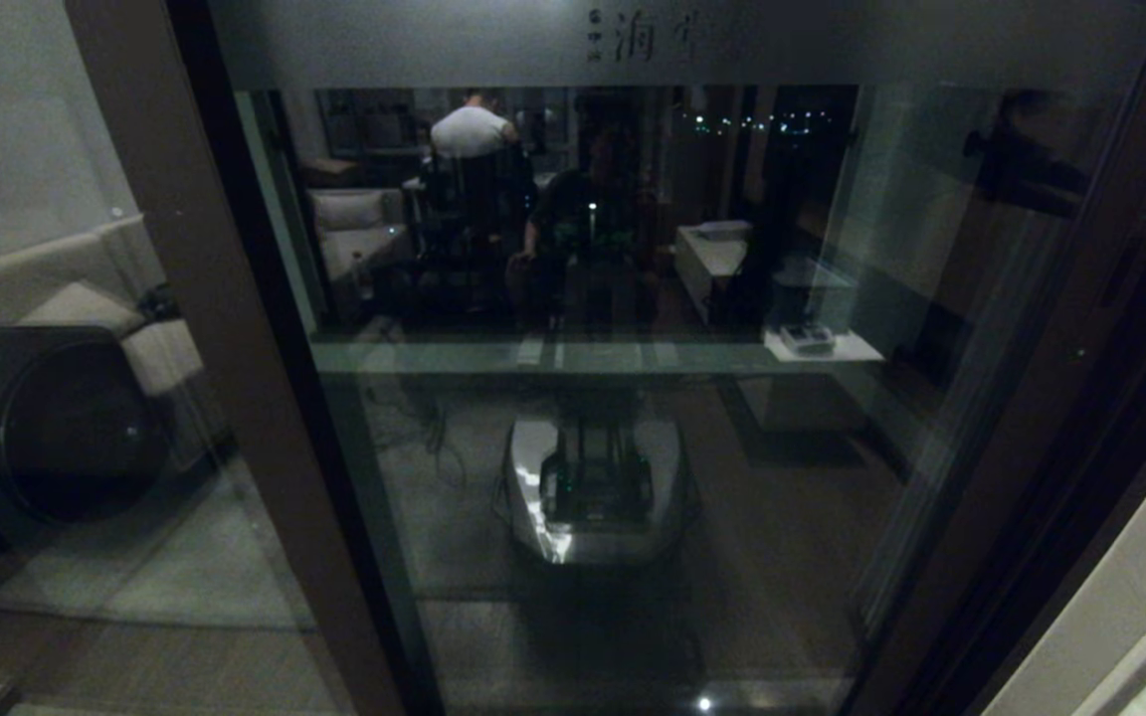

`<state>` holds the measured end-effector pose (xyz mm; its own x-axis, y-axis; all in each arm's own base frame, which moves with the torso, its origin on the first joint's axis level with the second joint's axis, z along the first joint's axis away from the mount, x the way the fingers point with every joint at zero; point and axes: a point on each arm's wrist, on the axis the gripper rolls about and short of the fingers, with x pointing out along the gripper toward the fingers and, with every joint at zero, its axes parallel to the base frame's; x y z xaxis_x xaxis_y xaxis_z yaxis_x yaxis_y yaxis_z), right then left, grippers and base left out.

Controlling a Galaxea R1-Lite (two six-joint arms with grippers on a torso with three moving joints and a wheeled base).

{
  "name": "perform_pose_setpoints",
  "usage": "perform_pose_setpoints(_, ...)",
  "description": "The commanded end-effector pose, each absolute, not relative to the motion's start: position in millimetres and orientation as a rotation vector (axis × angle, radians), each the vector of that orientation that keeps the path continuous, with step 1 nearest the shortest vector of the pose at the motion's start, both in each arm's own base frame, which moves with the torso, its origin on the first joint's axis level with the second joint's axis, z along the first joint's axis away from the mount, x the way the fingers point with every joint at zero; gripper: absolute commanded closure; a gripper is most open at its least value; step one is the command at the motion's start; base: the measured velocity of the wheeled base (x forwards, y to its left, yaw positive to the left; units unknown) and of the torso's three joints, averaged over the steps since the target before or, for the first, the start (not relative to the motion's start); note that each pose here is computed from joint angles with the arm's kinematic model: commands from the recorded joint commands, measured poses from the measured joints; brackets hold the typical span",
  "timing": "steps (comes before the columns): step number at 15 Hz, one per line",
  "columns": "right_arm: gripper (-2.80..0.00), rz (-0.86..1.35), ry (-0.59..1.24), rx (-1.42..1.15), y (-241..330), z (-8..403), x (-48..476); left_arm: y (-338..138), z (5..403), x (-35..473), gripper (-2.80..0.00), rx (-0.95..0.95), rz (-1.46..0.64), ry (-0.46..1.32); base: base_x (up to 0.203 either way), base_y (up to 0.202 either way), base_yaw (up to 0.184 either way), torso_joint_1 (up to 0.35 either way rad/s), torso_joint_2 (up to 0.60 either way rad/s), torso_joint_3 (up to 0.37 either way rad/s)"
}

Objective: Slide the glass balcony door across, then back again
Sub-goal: Close the slid door

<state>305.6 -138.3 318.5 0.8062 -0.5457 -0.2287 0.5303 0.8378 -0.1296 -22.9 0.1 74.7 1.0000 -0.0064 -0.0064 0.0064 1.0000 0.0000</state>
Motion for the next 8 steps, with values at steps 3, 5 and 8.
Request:
perform_pose_setpoints(3,-2.8,-0.536,0.262,-0.063,-132,322,297,0,75,-23,0.0,0.0,-0.006,0.006,0.0,0.0,0.0,0.0,0.0,0.0)
perform_pose_setpoints(5,-2.8,-0.531,0.269,-0.062,-132,320,299,0,75,-23,0.0,0.0,-0.006,0.006,0.0,0.0,0.0,0.0,0.0,0.0)
perform_pose_setpoints(8,0.0,-0.522,0.288,-0.06,-134,312,310,0,75,-23,0.0,0.0,-0.006,0.006,0.0,0.0,0.0,0.0,0.0,0.0)
